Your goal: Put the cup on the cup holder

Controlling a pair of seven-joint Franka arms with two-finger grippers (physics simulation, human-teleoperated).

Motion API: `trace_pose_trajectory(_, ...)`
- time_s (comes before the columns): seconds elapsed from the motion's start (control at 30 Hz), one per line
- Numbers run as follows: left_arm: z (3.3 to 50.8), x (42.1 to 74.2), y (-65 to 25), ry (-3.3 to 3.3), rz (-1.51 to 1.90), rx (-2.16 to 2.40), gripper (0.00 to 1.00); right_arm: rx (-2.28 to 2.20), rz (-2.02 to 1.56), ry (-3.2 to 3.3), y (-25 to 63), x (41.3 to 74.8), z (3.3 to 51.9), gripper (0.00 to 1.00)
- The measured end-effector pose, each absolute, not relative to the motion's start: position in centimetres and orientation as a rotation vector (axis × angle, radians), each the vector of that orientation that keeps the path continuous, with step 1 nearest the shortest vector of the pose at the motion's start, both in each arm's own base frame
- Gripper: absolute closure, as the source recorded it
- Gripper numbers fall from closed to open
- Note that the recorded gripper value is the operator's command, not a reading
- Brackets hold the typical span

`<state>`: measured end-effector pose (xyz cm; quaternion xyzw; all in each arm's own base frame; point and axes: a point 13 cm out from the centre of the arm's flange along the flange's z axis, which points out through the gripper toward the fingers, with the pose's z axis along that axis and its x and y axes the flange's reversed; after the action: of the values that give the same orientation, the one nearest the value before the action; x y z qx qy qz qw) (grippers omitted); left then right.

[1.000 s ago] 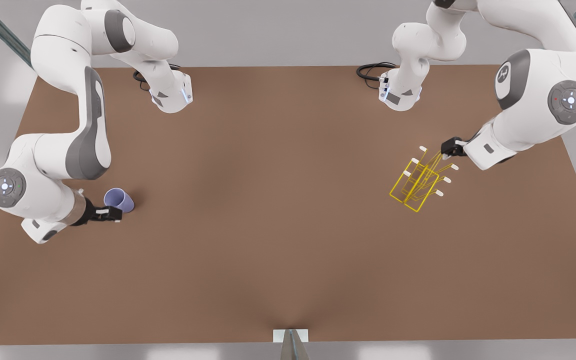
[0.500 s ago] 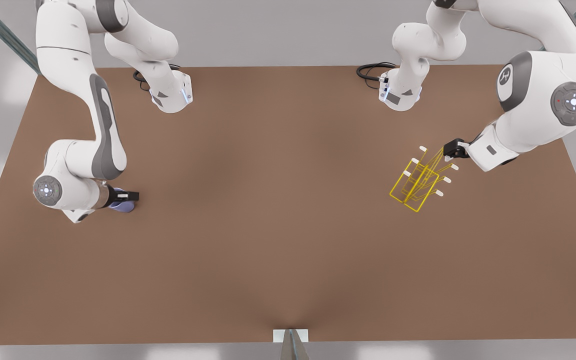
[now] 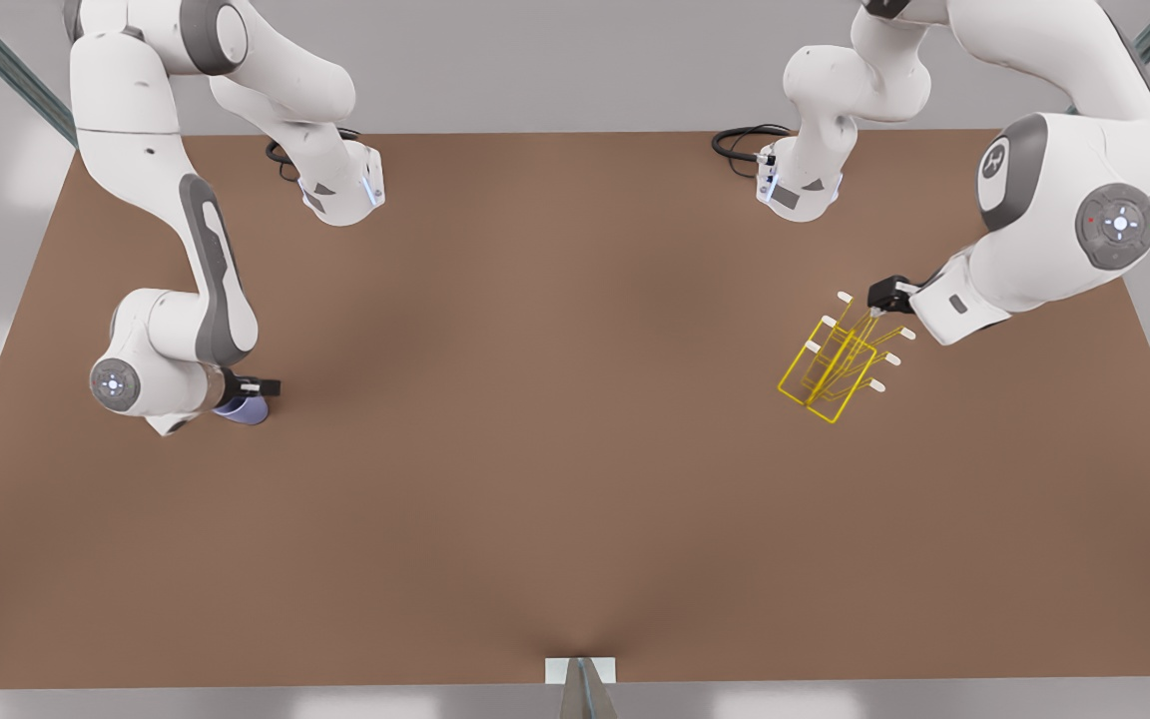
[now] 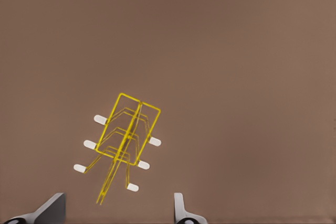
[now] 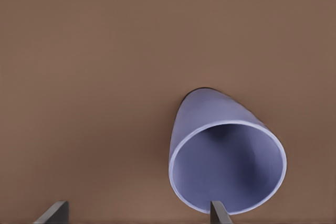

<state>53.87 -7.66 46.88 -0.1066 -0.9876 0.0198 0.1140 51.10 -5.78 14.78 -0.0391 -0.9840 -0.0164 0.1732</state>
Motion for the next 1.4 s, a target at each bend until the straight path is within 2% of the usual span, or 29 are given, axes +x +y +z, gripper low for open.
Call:
trace_pose_trajectory(0.2,46.7,53.7,-8.0,-2.885,0.061,-0.323,0.00,-0.105,-0.044,-2.779,-5.7,49.7,12.5,0.00)
trace_pose_trajectory(0.47,46.4,53.7,-8.0,-2.875,0.061,-0.324,0.00,-0.105,-0.042,-2.802,-5.9,50.1,10.8,0.00)
trace_pose_trajectory(0.5,46.3,53.7,-8.0,-2.874,0.060,-0.324,0.00,-0.104,-0.041,-2.810,-5.9,50.3,10.7,0.03)
trace_pose_trajectory(0.53,46.3,53.7,-8.0,-2.874,0.060,-0.324,0.00,-0.104,-0.040,-2.818,-5.9,50.6,10.6,0.20)
trace_pose_trajectory(0.57,46.3,53.7,-8.0,-2.873,0.060,-0.325,0.00,-0.104,-0.039,-2.826,-5.9,50.8,10.6,0.45)
trace_pose_trajectory(0.63,46.3,53.7,-8.0,-2.873,0.060,-0.325,0.00,-0.104,-0.040,-2.839,-6.0,51.1,10.6,0.50)
trace_pose_trajectory(0.67,46.3,53.7,-8.0,-2.872,0.060,-0.326,0.00,-0.106,-0.041,-2.845,-6.0,51.3,10.6,0.59)
trace_pose_trajectory(0.7,46.2,53.7,-8.0,-2.872,0.060,-0.326,0.00,-0.107,-0.044,-2.849,-6.1,51.4,10.6,0.73)
trace_pose_trajectory(0.73,46.2,53.7,-8.1,-2.873,0.060,-0.327,0.00,-0.109,-0.050,-2.855,-6.1,51.6,10.6,0.79)
trace_pose_trajectory(1.13,46.0,54.1,-8.2,-2.877,0.060,-0.330,0.00,-0.088,-0.005,-2.940,-7.5,54.2,12.1,0.79)
trace_pose_trajectory(1.3,46.0,54.1,-8.3,-2.879,0.060,-0.333,0.00,-0.076,-0.008,-3.014,-6.8,58.2,17.0,0.79)
trace_pose_trajectory(1.4,46.1,54.1,-8.4,-2.880,0.060,-0.337,0.00,-0.064,-0.145,-3.051,-1.3,61.9,19.1,0.79)
